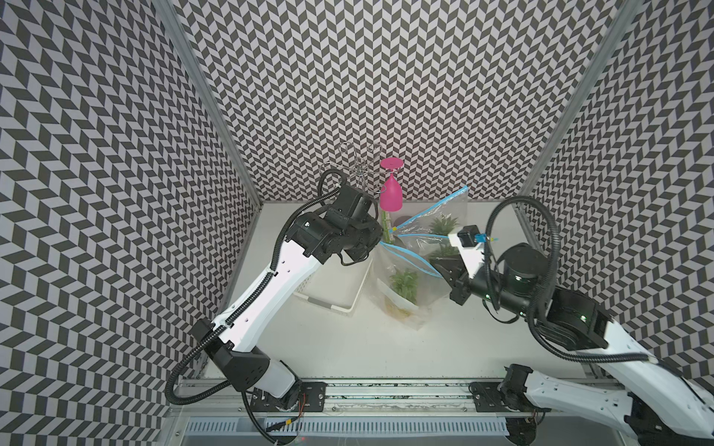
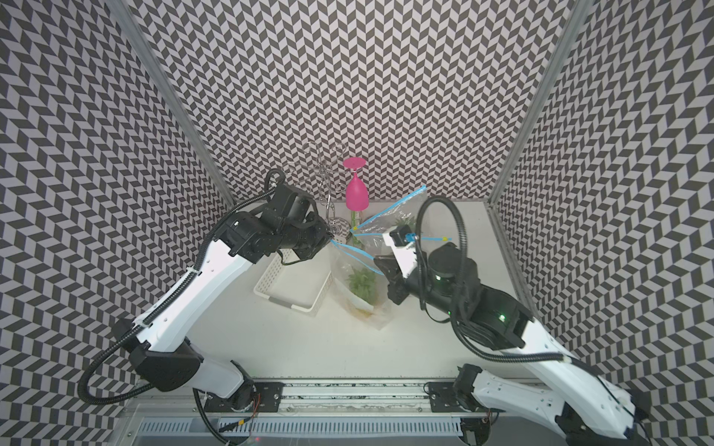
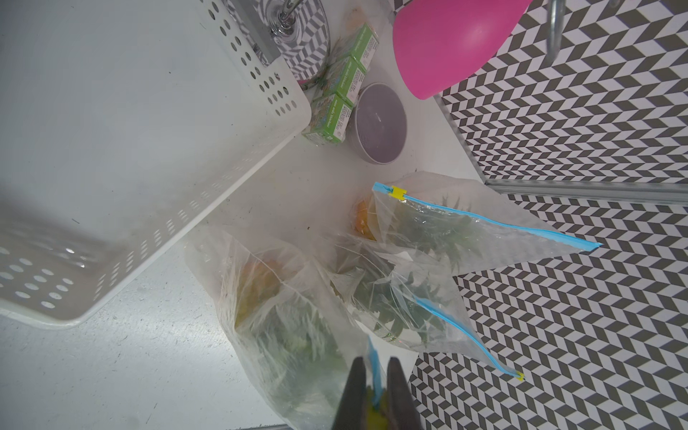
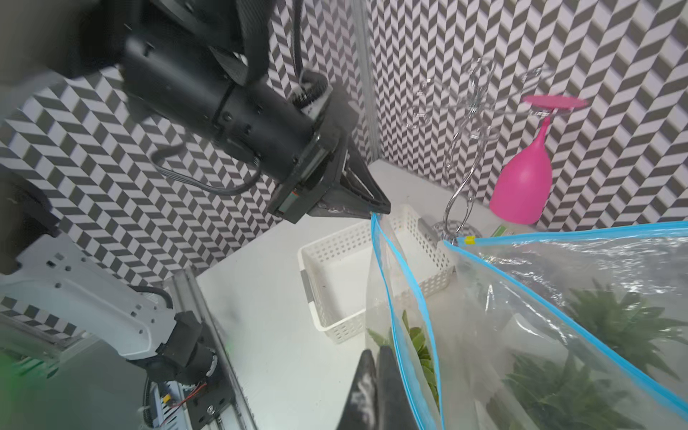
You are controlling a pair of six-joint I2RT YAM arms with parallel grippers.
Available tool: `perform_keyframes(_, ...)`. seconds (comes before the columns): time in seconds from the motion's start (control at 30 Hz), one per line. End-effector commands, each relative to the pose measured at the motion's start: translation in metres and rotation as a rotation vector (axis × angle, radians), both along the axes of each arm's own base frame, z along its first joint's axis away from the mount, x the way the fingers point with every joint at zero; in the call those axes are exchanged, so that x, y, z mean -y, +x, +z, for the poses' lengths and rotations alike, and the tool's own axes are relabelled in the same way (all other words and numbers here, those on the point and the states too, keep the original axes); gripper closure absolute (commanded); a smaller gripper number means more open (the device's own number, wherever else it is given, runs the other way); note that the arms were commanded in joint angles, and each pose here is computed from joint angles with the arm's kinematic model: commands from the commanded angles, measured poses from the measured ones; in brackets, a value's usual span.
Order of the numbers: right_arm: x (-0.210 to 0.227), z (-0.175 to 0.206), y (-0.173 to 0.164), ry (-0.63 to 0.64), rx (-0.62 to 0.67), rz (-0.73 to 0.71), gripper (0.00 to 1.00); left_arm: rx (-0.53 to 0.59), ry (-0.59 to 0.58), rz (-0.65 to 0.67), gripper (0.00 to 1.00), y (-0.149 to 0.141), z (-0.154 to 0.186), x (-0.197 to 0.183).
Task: Open the zip-top bag and take out the pineapple
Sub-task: Open the zipper of the food storage bag at the center of the board.
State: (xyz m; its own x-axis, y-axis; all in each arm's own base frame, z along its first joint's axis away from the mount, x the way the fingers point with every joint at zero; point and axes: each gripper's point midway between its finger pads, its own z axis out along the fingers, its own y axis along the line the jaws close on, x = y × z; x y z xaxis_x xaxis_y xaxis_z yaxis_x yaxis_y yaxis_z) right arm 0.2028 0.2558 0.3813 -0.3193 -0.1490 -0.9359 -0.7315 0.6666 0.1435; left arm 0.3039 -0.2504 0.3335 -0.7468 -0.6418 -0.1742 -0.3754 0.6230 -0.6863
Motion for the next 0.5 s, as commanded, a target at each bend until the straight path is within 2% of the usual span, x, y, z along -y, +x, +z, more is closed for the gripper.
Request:
perform_keyframes(0.0,-0.02,-0.017,0.005,-0.024,-0.117,0.018,1.0,0.03,0.002,-0.003,1.0,-0.007,0.008,-0.006)
perform_keyframes(0.23,-0.028,-0.042,0.024,-0.068,-0.215,-0.039,1.0,0.03,-0.004,-0.013,1.0,-0.012,0.009,-0.003)
perform_keyframes(0.47,-0.024,-0.027,0.027,-0.025,-0.212,-0.043,1.0,0.024,0.0,-0.02,1.0,-0.014,0.006,-0.002)
